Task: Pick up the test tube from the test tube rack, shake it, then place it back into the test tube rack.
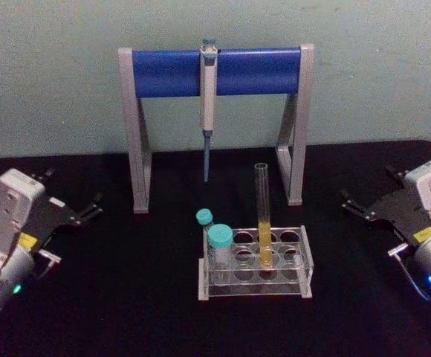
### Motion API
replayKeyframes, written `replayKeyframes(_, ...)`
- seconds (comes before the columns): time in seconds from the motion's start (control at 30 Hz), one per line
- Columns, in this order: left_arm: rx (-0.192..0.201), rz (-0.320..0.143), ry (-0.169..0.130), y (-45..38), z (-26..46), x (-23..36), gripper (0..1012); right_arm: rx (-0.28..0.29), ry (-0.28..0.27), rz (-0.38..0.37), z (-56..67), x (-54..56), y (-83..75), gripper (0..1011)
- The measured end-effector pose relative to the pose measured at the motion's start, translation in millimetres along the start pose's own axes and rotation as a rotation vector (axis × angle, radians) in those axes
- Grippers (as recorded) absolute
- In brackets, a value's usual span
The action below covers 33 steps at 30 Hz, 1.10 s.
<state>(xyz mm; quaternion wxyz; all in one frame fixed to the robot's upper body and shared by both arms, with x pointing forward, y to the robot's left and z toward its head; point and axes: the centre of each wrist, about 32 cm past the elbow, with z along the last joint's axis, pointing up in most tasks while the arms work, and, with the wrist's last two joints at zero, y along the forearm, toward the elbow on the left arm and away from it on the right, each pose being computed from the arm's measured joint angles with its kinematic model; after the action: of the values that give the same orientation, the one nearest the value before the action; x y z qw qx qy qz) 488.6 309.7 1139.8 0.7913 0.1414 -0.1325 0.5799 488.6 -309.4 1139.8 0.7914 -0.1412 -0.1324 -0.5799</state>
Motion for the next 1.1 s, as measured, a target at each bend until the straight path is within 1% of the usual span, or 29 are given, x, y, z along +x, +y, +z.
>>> replayKeyframes(1.1,0.0,0.0,0.0,0.0,0.0,0.0,1010,-0.001,-0.001,0.0,-0.1,0.2,-0.1,1000)
